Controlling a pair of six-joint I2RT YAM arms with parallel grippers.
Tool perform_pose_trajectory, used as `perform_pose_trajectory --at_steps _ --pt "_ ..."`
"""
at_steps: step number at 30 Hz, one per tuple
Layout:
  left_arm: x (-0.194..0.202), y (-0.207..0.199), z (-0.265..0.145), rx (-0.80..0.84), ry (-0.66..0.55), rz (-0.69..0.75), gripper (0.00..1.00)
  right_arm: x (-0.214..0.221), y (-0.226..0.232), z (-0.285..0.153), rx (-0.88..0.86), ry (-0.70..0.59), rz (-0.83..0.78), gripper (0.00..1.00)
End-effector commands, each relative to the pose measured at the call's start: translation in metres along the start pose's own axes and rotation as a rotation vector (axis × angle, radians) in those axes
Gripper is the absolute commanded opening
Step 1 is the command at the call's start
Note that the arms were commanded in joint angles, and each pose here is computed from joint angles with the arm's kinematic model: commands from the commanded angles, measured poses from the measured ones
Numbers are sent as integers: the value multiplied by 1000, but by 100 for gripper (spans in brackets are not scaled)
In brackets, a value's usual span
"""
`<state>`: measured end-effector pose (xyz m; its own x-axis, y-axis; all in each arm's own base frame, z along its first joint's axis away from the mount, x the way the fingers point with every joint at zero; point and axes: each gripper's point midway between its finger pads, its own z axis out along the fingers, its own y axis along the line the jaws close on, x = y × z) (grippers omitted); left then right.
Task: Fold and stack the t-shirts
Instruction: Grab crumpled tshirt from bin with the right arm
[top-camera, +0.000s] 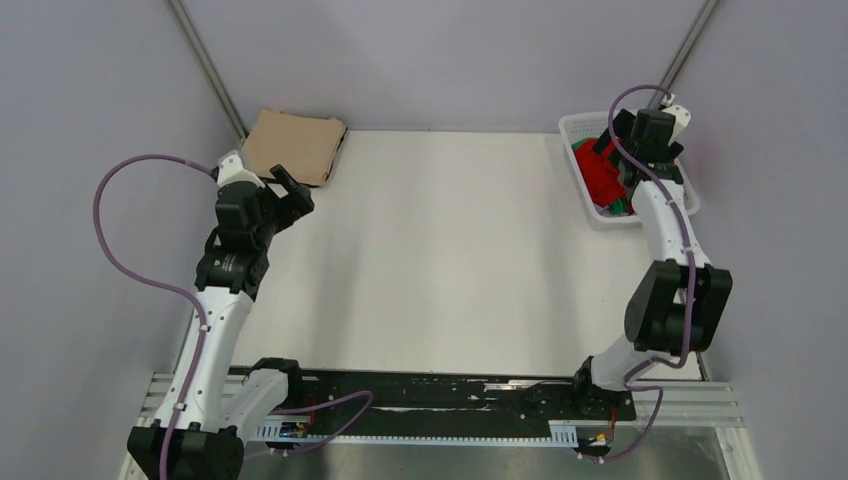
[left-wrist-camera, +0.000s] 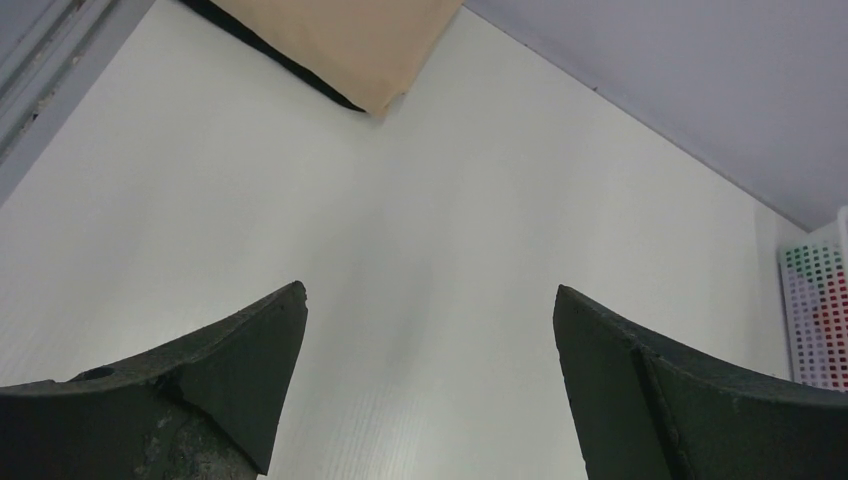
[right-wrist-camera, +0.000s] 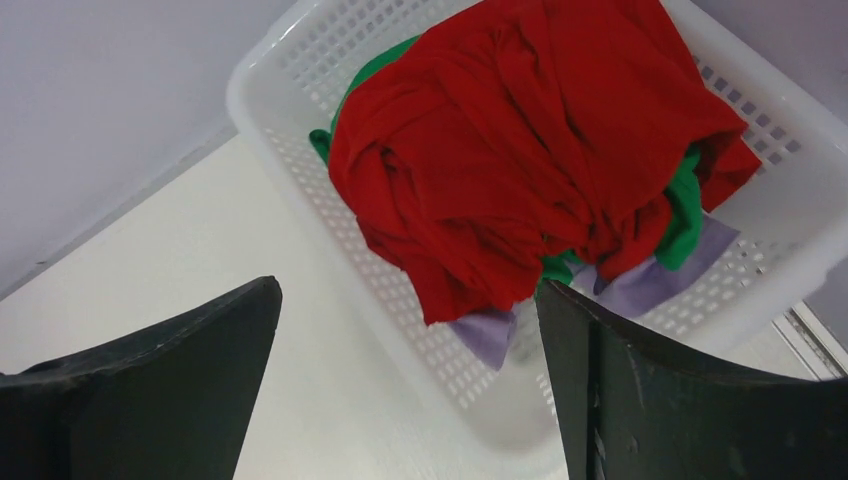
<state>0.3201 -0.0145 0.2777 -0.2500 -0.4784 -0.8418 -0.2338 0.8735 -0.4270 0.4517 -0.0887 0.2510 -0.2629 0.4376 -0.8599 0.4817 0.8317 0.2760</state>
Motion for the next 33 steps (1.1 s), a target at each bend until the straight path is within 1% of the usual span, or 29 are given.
perform_pose_trajectory --at_steps 1,5,9,12,14,15,19,20,24,27,28,30,33 --pt "10 0 3 -5 46 -21 100 -9 -5 53 35 44 -51 100" --pt "19 12 4 -59 72 -21 100 4 -10 103 44 107 -54 93" --pt "24 18 4 -90 96 -13 100 26 -20 140 68 160 -55 80" --pt "27 17 4 -79 107 -10 100 46 -16 157 22 214 -84 73" --pt "28 18 4 -84 100 -14 100 53 -12 162 -16 239 -96 57" --pt "27 19 4 -88 98 -16 100 53 -10 163 -22 240 -94 45" --pt "28 17 4 -78 103 -15 100 31 -8 158 -12 189 -96 5" --pt "29 16 4 -70 108 -16 100 20 -6 154 -11 166 -97 0" --pt "31 12 6 -47 112 -23 100 -35 4 128 -13 44 -102 0" --pt "33 13 7 -51 119 -23 100 -85 13 95 -25 -71 -101 0" --pt "34 13 7 -50 119 -22 100 -105 19 78 -43 -114 -100 0" --pt "35 14 9 -51 118 -18 100 -130 33 52 -107 -171 -110 0" --pt "38 16 11 -58 121 -23 100 -157 63 9 -268 -236 -130 0"
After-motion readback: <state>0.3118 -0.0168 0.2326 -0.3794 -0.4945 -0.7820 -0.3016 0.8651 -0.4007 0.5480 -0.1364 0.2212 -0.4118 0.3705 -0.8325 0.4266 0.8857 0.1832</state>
